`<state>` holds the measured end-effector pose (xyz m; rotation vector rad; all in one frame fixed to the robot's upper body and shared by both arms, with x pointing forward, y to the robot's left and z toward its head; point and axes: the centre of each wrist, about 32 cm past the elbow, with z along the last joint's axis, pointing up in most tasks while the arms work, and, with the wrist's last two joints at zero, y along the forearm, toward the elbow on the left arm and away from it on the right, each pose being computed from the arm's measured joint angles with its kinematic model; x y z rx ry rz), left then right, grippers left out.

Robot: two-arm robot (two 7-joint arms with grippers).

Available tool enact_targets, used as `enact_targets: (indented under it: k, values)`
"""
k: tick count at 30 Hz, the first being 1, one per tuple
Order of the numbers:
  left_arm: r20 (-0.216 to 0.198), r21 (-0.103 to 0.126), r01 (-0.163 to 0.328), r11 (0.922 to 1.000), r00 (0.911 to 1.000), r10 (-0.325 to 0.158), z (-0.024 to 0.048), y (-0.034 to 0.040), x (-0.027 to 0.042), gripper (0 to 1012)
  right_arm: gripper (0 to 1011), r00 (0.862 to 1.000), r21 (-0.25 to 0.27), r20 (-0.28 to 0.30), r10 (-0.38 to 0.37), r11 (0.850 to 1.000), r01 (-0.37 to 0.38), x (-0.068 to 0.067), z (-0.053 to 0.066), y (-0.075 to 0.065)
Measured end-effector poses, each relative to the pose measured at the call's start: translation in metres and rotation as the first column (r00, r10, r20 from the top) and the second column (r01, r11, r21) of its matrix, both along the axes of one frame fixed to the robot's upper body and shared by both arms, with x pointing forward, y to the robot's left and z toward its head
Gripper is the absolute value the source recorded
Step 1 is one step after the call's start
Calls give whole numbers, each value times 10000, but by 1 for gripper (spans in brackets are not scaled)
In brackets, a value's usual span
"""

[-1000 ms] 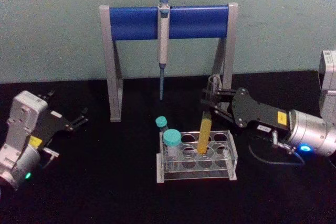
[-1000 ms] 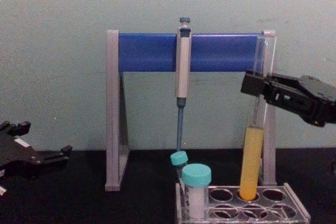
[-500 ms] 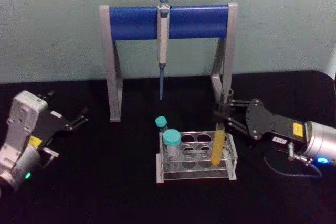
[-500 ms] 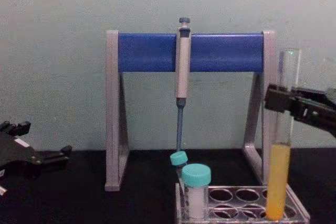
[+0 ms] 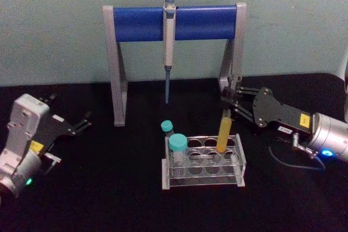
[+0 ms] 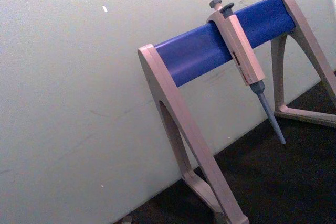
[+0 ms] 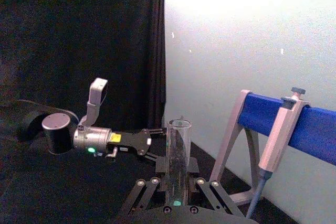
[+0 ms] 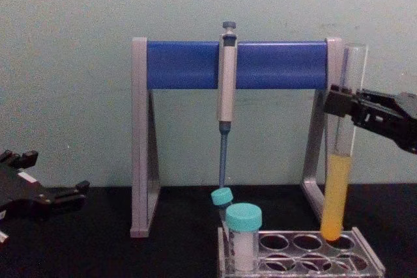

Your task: Pick up the test tube from the test tube rack, shake it, then place it back into the test tube rack.

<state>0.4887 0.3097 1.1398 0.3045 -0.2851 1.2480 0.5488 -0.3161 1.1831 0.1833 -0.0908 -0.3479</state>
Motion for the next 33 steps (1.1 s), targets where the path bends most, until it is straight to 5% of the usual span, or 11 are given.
enact_targets:
  k: [17,33]
  values:
    - [0,-1,0,10000,10000,0,0,0,0,1001,232,9996,57,180,217,9997,-218,28,-11,24]
    - [0,-1,0,10000,10000,0,0,0,0,1001,232,9995,-32,304,-46,10000,47,-70,-60,-97]
